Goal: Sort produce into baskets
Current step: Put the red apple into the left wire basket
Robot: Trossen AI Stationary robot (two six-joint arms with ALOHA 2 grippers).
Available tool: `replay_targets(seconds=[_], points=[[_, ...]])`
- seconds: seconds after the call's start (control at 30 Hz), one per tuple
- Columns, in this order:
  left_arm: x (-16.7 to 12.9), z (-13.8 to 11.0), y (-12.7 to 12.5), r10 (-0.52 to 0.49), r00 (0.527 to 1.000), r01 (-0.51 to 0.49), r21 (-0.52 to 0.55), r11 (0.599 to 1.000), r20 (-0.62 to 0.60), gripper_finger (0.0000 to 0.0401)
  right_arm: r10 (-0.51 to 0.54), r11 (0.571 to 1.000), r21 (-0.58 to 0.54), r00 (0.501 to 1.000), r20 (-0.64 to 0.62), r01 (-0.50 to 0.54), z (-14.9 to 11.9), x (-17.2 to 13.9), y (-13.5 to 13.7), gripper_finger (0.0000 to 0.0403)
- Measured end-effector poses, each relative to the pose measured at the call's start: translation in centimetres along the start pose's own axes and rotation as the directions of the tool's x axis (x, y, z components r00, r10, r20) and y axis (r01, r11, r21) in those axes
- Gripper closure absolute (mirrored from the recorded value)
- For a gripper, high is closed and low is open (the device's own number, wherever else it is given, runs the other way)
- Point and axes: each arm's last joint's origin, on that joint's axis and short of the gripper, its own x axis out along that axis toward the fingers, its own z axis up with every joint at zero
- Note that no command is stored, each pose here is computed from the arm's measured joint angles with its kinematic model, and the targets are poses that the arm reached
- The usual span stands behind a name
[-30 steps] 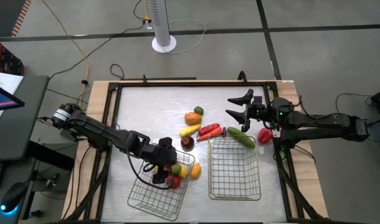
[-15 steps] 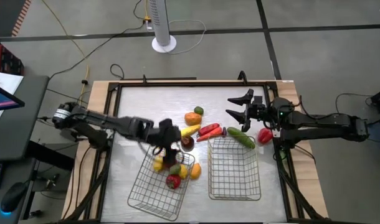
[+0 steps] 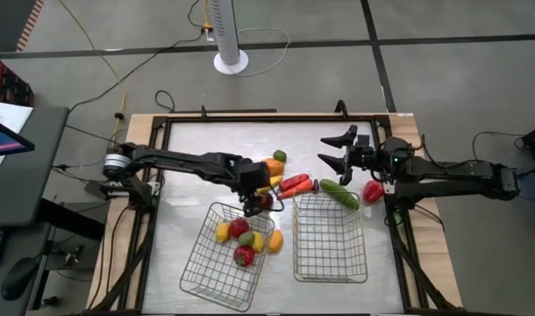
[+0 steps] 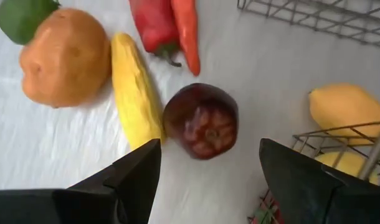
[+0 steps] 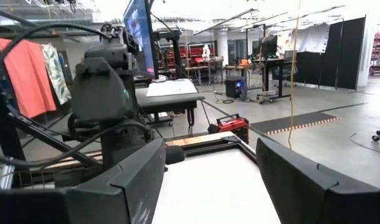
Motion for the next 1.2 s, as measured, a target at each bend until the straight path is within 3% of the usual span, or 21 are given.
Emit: replay_targets(seconds=[0.17, 0.4, 0.7, 0.93, 1.2], points=[[1.3, 1.7, -0.2, -0.026, 0.996, 0.025, -0.017, 1.000, -0.079, 0.0135, 0.001, 1.000, 0.000, 1.000, -0.013, -0.001, -0.1, 0.0, 0.0, 0.0122], [1.5, 3.0, 0.7, -0.032, 0.998, 0.026, -0.096, 0.995, -0.063, 0.0094, 0.002, 1.000, -0.004, 1.000, -0.014, -0.002, -0.1, 0.0, 0.0, 0.0122], [2.7, 2.3, 4.1, -0.052, 0.993, 0.013, -0.328, 0.945, -0.111, 0.0068, 0.002, 1.000, -0.019, 1.000, -0.011, -0.002, -0.1, 0.0, 0.0, 0.0122], [3.9, 1.3, 3.9, -0.118, 0.983, 0.057, -0.383, 0.922, -0.139, 0.0068, 0.002, 1.000, -0.019, 1.000, -0.010, -0.002, -0.1, 0.0, 0.0, 0.0122], [3.9, 1.3, 3.3, -0.098, 0.987, 0.046, -0.353, 0.934, -0.131, 0.0068, 0.002, 1.000, -0.018, 1.000, -0.010, -0.003, -0.1, 0.0, 0.0, 0.0122]])
